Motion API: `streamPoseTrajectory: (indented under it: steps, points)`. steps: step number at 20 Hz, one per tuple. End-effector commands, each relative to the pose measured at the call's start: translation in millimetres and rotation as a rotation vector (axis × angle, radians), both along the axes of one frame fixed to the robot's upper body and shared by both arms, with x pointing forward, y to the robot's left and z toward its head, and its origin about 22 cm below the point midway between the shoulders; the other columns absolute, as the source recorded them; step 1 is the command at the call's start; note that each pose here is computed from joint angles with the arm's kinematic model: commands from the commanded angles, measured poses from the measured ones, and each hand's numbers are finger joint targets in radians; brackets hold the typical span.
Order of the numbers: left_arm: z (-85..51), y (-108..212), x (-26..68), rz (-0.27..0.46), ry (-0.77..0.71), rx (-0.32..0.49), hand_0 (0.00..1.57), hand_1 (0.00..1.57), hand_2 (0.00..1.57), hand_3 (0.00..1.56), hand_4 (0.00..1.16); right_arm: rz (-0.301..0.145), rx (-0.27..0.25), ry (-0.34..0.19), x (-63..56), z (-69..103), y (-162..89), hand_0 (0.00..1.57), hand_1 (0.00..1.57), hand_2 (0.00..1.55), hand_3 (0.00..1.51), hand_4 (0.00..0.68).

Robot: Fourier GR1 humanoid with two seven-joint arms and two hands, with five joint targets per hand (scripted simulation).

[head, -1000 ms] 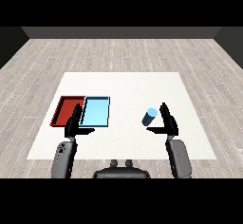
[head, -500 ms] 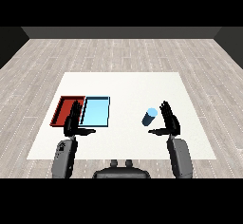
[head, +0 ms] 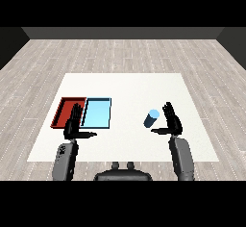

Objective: Pick the blue can and put it in the blue box

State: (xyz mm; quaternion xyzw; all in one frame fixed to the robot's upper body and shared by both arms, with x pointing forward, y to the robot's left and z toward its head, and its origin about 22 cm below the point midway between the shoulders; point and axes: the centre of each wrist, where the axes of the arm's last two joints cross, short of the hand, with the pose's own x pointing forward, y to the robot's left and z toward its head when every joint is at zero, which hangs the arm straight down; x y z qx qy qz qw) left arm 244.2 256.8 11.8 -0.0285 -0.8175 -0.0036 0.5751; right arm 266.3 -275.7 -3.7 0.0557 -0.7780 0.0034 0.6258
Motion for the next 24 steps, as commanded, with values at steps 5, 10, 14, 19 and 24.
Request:
streamPoseTrajectory:
  steps: [5,10,14,19,24]
  points:
    - [-7.8,9,2.0,-0.008,-0.003,-0.009,0.0,0.0,0.0,0.0,0.0,-0.05,0.03,0.037,13.9,-20.6,0,0.0,0.0,0.0,0.0,0.0]
    - [2.7,9,0.2,-0.025,0.022,-0.007,0.0,0.0,0.0,0.0,0.0,-0.049,0.052,0.088,38.1,-37.5,-4,0.0,0.0,0.0,0.0,0.0]
    - [1.9,4,-2.4,-0.01,0.014,-0.026,0.0,0.0,0.0,0.0,0.0,-0.031,0.051,0.091,39.0,-25.0,-2,0.0,0.0,0.0,0.0,0.0]
    - [6.6,-7,4.6,0.001,0.0,-0.034,0.0,0.0,0.0,0.0,0.0,-0.045,0.066,0.121,34.1,-55.9,-10,0.0,0.0,0.0,0.0,0.0]
    - [12.9,9,-1.5,0.008,-0.003,-0.032,0.0,0.0,0.0,0.0,0.0,-0.013,0.126,0.17,57.9,-58.2,21,0.0,0.0,0.0,0.0,0.0]
